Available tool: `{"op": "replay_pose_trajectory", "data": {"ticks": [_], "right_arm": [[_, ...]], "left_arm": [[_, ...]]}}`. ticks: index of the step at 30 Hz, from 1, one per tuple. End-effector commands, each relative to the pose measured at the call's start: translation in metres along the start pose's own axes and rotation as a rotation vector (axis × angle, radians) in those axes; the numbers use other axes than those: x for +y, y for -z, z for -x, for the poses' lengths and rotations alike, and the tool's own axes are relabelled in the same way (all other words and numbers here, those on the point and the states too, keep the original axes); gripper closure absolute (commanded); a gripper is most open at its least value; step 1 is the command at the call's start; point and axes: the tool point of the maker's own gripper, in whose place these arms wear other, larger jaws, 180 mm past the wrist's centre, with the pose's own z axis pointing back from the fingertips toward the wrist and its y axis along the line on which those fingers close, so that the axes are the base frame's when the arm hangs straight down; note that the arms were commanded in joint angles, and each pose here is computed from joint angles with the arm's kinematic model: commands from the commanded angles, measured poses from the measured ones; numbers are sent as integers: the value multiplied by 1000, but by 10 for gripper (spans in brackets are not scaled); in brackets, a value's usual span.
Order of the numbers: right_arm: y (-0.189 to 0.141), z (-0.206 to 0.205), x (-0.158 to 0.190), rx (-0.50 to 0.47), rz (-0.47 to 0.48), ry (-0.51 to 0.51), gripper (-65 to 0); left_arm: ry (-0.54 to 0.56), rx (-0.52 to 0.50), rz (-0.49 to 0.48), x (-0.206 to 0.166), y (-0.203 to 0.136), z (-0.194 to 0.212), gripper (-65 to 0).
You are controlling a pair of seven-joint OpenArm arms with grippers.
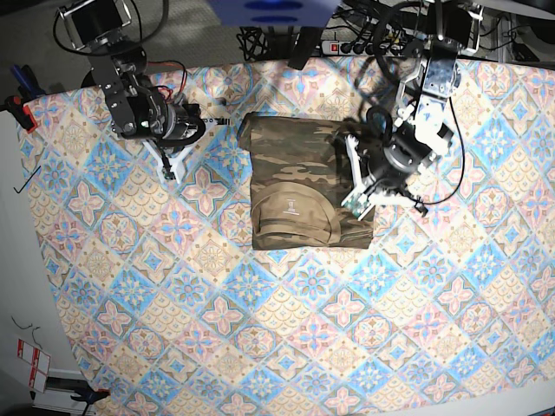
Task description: Fold the T-shirt properly
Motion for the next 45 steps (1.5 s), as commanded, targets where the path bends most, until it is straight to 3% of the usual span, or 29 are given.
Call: {"op": "replay_pose_trajectory", "data": {"ticks": [1,7,13,21,29,36,40,45], "right_arm": [[-4,-10,-1,-29,-3,-6,-12],[-4,-9,-1,-27,-3,-5,-11],[-4,-5,-1,-20,-2,-4,-11],[-4,0,-1,-13,-2,-6,-11],[-4,0,-1,-13,-3,-6,-11],[-28,-19,25,-102,-65,-56,-11],[-38,-15,36,-120,-94,-69,-11],[-40,-17,33,-128,-87,-66,-11]], "left_arm": [[-19,-31,11,-6,-3,0,0],[-88,58,89,-35,11,54,0],[-143,138,106,-46,20,90,0],[-180,173,60,-46,11,111,0],[-193,122,-86,0,-19,100,0],[-270,175,-201,30,-49,135,0],[-331,181,-234,25,-66,154,0],[-370,166,-184,-15,-77,166,0]]}}
